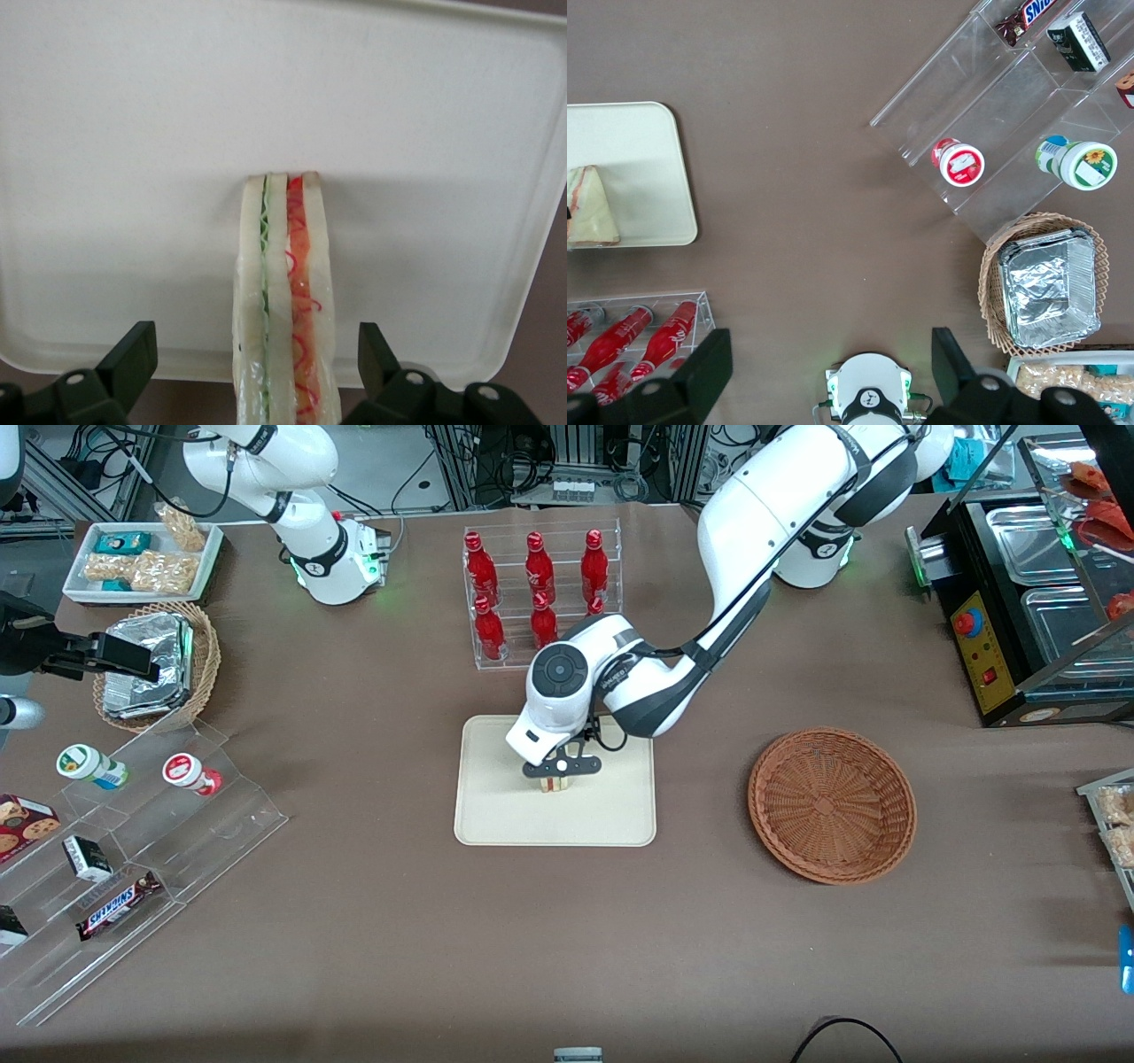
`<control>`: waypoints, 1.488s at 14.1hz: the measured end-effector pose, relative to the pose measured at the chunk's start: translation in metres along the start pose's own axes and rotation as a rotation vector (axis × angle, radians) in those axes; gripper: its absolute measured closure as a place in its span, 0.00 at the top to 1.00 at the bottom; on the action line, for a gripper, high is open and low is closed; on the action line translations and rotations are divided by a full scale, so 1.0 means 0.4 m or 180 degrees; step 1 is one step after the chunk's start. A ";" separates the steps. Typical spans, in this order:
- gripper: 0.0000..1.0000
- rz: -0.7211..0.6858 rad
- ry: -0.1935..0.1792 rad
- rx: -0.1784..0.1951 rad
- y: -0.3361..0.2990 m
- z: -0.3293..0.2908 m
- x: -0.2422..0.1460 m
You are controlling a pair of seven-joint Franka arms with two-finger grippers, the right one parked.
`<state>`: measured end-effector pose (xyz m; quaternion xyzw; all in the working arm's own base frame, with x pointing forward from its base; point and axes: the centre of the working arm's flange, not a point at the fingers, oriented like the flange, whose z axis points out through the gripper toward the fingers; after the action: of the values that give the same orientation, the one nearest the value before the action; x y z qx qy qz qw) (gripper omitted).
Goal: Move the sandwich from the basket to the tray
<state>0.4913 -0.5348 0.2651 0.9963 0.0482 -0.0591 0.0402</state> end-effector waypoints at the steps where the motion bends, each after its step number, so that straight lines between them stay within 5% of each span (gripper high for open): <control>1: 1.00 -0.0036 0.0028 -0.0027 -0.009 -0.019 0.019; 4: 1.00 -0.0214 0.0091 0.0000 -0.080 -0.122 0.093; 8: 1.00 -0.0468 0.0089 0.0259 -0.261 -0.326 0.186; 14: 1.00 -0.0290 -0.0245 0.0628 -0.625 -0.575 0.273; 21: 1.00 0.0234 -0.0526 0.0655 -1.019 -0.815 0.271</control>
<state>0.5944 -0.0925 0.5442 0.9879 0.0019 -0.1442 -0.0563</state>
